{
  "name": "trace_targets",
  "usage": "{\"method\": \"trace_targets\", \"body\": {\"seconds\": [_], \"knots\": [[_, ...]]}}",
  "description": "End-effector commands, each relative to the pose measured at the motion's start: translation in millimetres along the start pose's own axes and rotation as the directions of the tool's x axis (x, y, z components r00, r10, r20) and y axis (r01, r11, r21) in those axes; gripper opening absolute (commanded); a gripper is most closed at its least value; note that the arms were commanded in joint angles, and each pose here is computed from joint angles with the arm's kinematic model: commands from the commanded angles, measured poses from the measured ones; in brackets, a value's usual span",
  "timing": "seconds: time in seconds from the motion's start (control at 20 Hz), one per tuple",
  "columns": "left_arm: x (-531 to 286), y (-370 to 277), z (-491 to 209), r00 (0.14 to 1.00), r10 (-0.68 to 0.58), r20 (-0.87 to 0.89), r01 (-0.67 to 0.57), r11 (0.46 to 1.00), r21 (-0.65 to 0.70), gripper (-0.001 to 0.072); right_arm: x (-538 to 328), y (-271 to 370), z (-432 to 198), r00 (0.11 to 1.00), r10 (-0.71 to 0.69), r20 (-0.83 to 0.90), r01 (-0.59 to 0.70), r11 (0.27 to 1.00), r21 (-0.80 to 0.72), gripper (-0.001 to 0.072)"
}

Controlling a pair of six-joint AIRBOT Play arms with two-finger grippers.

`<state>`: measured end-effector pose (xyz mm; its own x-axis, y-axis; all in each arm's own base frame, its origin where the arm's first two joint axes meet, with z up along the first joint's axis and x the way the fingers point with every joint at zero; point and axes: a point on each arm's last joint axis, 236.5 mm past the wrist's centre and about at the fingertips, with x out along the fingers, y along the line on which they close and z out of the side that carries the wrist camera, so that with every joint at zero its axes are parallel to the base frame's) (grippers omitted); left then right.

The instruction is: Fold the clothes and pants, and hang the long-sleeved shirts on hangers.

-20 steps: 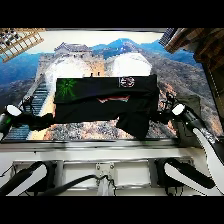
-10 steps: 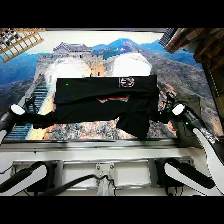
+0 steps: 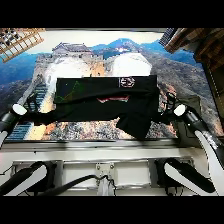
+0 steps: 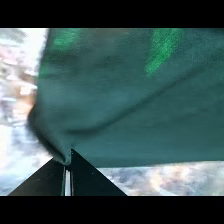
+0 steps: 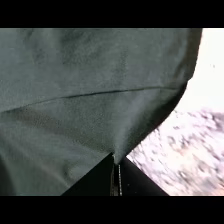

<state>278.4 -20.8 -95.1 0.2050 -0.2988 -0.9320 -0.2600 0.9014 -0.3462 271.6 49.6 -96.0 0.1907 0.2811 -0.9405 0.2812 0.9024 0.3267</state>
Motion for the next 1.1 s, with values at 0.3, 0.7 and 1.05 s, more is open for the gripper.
{"method": "trace_targets", "body": {"seconds": [0.3, 0.7, 1.05], "knots": [[-49, 10, -13, 0.999, 0.025, 0.037, -0.027, 0.997, 0.066, 0.0001, -63, -11, -44, 0.996, -0.085, -0.03, 0.08, 0.986, -0.147, 0.002], [-58, -19, 12, 0.985, -0.039, 0.165, 0.014, 0.988, 0.151, -0.0001, -89, 9, -17, 0.995, -0.037, 0.088, 0.058, 0.967, -0.246, 0.0021], [-74, -42, 107, 0.928, -0.059, 0.367, -0.009, 0.983, 0.181, -0.0001, -81, 34, 79, 0.994, -0.028, 0.103, 0.058, 0.952, -0.299, 0.002]]}}
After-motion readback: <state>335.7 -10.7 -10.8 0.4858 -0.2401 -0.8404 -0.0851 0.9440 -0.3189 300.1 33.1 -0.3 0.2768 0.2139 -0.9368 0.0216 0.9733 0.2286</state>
